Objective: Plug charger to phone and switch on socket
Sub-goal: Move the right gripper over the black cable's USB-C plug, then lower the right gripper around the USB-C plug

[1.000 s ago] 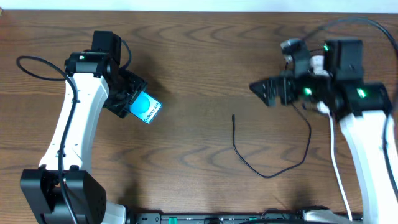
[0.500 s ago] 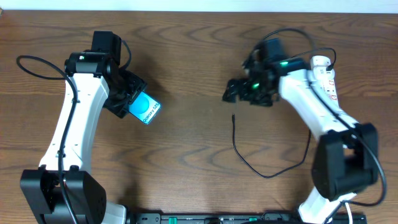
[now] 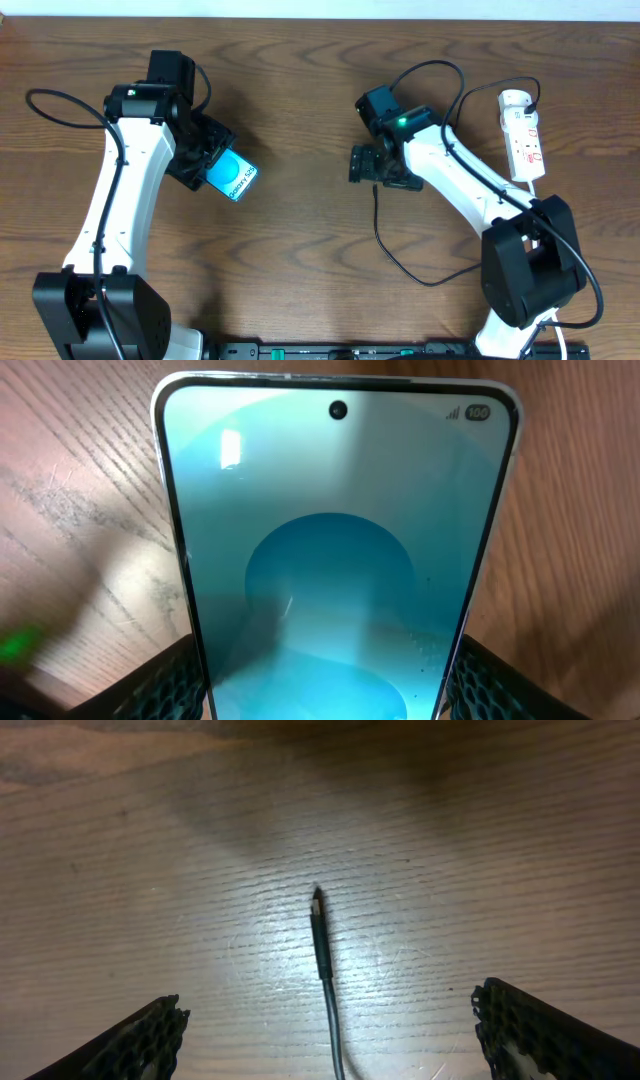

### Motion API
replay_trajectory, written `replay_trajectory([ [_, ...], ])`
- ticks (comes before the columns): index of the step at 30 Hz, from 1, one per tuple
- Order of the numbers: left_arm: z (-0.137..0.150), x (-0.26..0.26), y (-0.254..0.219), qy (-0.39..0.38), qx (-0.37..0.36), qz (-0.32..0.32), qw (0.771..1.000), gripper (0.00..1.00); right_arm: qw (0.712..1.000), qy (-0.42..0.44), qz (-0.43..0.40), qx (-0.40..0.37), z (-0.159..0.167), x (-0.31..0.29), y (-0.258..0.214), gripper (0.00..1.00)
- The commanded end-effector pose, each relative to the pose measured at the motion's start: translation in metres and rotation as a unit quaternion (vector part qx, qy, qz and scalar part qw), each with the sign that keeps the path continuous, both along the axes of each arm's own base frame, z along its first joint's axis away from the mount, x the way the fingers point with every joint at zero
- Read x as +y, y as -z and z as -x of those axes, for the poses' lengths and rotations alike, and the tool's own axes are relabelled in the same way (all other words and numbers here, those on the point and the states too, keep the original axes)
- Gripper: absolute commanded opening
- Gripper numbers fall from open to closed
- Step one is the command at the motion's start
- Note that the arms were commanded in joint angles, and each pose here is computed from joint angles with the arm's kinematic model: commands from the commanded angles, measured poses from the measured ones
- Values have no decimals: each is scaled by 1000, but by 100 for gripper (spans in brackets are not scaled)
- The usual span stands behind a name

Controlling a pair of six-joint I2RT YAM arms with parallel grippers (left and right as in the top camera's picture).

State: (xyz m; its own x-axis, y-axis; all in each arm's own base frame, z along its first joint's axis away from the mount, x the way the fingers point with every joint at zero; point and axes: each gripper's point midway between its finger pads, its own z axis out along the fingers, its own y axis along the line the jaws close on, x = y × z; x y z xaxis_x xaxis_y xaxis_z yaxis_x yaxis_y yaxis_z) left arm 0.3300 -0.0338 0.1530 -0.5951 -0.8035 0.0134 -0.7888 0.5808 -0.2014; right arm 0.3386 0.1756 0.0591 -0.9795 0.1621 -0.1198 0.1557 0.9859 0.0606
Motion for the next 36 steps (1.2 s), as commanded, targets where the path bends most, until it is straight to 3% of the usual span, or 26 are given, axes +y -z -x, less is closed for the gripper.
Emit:
replay_trajectory([
  [1,1,2,-3,5,-3,-9,1000,7,999,23,22,-6,-5,-6,4,90],
  [13,1,2,-3,5,-4,-10,1000,7,998,12,26,47,8,3,40,89],
  [36,5,7,-2,11,5,-23,1000,7,997,-48,22,56,18,26,53,90],
])
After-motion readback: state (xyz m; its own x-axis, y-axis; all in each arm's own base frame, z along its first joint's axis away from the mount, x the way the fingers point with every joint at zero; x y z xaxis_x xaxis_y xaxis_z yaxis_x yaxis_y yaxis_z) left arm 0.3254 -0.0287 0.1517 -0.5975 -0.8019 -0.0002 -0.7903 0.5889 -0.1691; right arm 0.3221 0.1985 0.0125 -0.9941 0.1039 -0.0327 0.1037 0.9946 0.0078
